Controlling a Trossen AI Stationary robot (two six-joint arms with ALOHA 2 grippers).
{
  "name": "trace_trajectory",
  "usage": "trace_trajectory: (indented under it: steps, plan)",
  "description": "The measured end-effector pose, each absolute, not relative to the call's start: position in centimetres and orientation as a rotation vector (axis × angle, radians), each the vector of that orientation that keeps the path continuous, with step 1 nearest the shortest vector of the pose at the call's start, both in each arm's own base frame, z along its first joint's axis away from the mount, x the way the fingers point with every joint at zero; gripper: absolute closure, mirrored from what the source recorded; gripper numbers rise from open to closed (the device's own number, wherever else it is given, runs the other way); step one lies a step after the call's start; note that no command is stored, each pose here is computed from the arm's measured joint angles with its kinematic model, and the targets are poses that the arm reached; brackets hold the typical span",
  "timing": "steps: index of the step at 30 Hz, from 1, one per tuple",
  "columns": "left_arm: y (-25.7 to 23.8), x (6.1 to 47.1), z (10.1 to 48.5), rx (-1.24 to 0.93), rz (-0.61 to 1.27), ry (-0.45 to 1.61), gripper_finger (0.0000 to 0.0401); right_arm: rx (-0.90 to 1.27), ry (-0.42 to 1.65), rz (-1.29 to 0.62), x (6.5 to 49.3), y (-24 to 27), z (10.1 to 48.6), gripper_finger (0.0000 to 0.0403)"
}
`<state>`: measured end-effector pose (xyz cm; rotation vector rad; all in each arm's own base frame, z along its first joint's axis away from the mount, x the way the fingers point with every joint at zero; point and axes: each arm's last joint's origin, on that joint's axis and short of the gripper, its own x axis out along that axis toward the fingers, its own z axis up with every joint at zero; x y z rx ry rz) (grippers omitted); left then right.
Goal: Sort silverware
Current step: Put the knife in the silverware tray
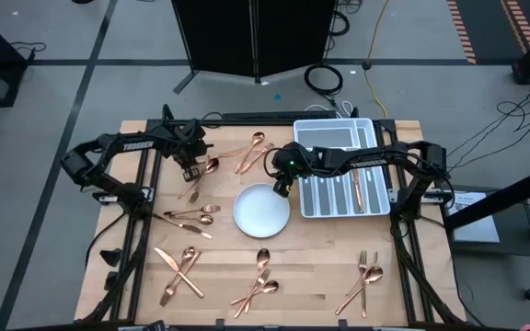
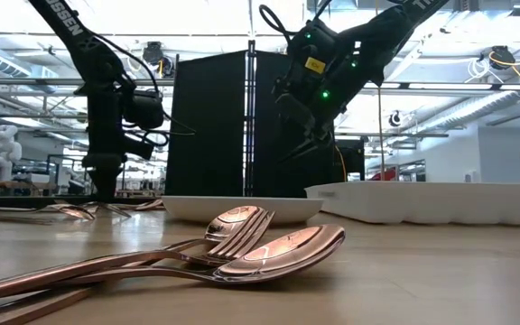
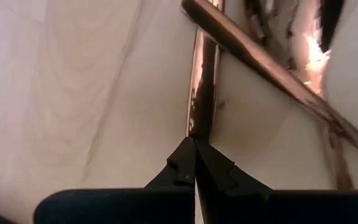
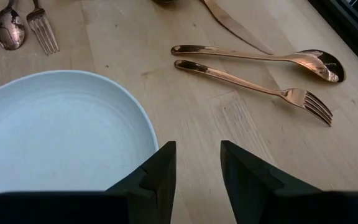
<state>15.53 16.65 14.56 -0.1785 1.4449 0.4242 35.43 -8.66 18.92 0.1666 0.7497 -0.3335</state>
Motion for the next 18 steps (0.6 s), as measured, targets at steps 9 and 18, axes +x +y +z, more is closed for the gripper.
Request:
trace_trajectory:
  steps: [9, 18]
  plan:
    - [16.66, 15.51, 14.56, -0.173, 0.431, 1.450, 0.0401, 0.167, 0.749, -0.333, 35.43, -8.66, 18.92, 0.0287]
    - [16.73, 15.54, 14.41, -0.159, 0.438, 1.438, 0.0401, 0.173, 0.736, -0.337, 35.51, -8.68, 19.00, 0.0287]
